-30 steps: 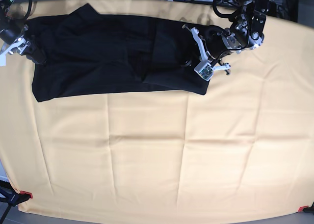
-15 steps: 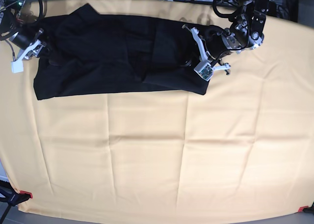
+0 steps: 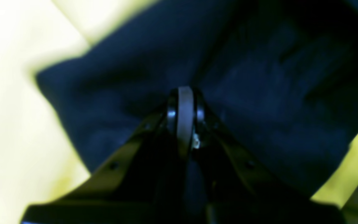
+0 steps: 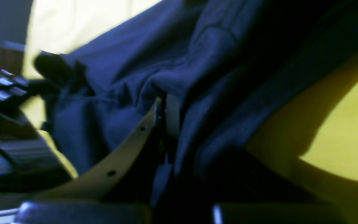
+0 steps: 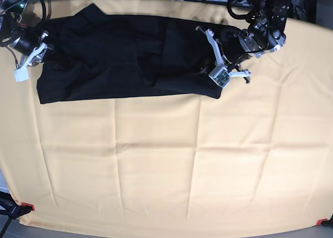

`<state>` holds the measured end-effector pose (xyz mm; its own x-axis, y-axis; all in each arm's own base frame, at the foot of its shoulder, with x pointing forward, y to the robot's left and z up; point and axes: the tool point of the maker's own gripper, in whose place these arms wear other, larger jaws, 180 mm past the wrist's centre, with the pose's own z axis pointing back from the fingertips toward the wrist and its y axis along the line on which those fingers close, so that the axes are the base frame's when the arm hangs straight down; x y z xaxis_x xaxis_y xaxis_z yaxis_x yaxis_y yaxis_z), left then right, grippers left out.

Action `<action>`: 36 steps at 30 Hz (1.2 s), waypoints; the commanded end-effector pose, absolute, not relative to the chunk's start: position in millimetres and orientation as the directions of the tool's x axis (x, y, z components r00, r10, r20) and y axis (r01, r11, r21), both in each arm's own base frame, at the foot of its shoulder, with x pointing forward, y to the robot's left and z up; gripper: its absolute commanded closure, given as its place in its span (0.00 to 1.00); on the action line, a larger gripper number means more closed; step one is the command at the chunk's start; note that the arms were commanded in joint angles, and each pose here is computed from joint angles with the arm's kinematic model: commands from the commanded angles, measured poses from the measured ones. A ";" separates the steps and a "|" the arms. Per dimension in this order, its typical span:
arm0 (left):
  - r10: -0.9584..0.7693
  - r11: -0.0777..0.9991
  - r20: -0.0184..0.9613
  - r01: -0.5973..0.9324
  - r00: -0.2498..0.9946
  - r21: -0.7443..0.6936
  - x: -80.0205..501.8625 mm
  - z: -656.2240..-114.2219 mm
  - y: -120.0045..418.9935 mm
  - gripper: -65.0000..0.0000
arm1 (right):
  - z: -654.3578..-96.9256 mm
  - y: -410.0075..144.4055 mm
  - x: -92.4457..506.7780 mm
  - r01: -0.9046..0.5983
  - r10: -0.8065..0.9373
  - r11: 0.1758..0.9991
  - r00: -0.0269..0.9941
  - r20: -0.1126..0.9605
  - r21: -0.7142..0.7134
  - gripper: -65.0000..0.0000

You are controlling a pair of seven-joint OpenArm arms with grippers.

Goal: Fold the T-shirt properly
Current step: 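Lift the other shirt end with the right gripper and fold it over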

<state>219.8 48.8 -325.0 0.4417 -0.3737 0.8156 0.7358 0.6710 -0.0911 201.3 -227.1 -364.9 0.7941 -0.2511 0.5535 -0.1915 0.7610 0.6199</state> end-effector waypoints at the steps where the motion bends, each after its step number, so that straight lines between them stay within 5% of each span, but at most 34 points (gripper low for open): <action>1: -0.351 0.667 0.838 0.740 0.418 -0.089 222.7 -312.0 47.8 1.00 | -351.6 -230.6 208.1 -0.231 -0.222 0.776 0.771 0.597 0.587 1.00; 13: -0.250 0.765 0.864 0.636 0.438 -0.101 245.6 -288.3 93.5 1.00 | -292.5 -268.7 219.7 -0.289 0.035 0.934 0.663 0.748 0.212 1.00; 24: -0.238 0.776 0.852 0.619 0.466 -0.122 242.3 -290.7 100.6 1.00 | -281.0 -330.7 226.6 -0.164 0.182 0.982 0.693 0.697 -0.093 1.00; 29: -0.233 0.774 0.849 0.619 0.474 -0.134 239.4 -292.3 99.8 1.00 | -259.1 -306.1 234.1 -0.178 0.158 0.982 0.631 0.759 -0.056 1.00; 36: -0.233 0.774 0.837 0.615 0.495 -0.149 232.2 -298.0 99.8 1.00 | -230.1 -213.0 222.7 -0.426 0.093 0.891 0.509 0.856 0.157 1.00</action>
<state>228.0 102.2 -310.7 0.5332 -0.2467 0.8092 0.6027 0.7820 -0.1587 218.7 -213.2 -243.1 0.5521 0.0853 0.8294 -0.4096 0.8942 0.1807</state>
